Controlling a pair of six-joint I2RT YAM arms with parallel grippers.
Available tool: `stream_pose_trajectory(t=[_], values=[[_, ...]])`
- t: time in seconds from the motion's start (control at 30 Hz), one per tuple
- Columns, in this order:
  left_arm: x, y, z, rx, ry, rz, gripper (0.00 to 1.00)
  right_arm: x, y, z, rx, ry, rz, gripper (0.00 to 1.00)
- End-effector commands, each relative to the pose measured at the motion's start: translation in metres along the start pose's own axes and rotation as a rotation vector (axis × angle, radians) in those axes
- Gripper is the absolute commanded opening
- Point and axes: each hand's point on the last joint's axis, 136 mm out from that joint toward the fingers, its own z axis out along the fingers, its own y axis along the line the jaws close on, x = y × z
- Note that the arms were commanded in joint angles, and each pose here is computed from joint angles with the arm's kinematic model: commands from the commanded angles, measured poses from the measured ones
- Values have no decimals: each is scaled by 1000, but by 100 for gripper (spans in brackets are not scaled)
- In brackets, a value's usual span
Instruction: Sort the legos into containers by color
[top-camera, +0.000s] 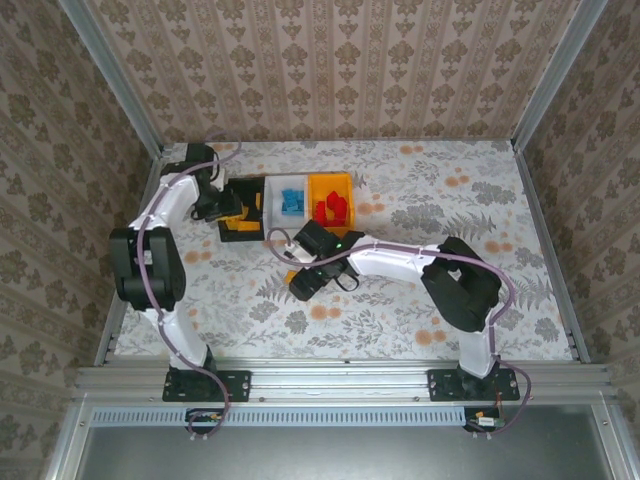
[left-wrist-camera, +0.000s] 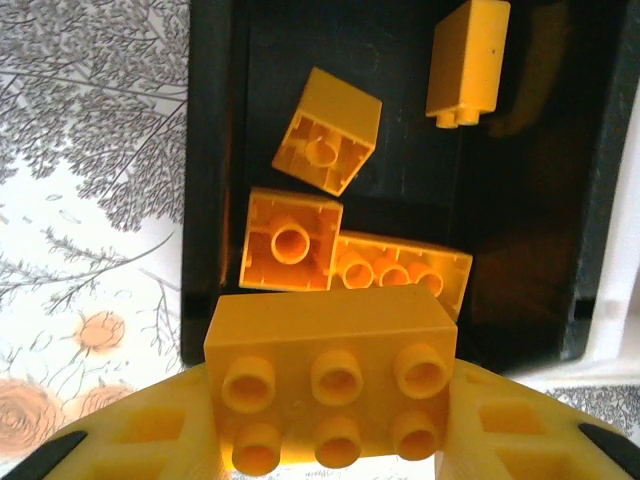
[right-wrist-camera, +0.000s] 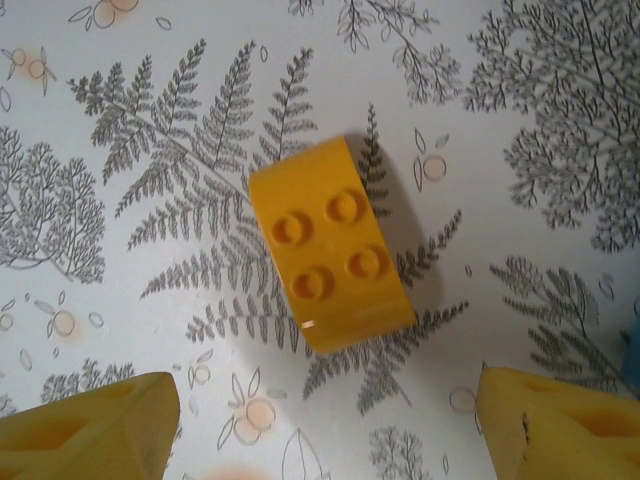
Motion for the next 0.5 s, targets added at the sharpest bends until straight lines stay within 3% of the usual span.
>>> stream_pose_trajectory(t=[0.0, 0.33, 0.47], values=[[-8, -4, -2, 10, 13, 27, 41, 0, 3, 9, 7, 42, -60, 80], [-18, -6, 3, 6, 17, 26, 64, 3, 7, 30, 35, 97, -129, 79], [-19, -6, 0, 10, 16, 22, 80, 4, 6, 37, 71, 111, -157, 77]])
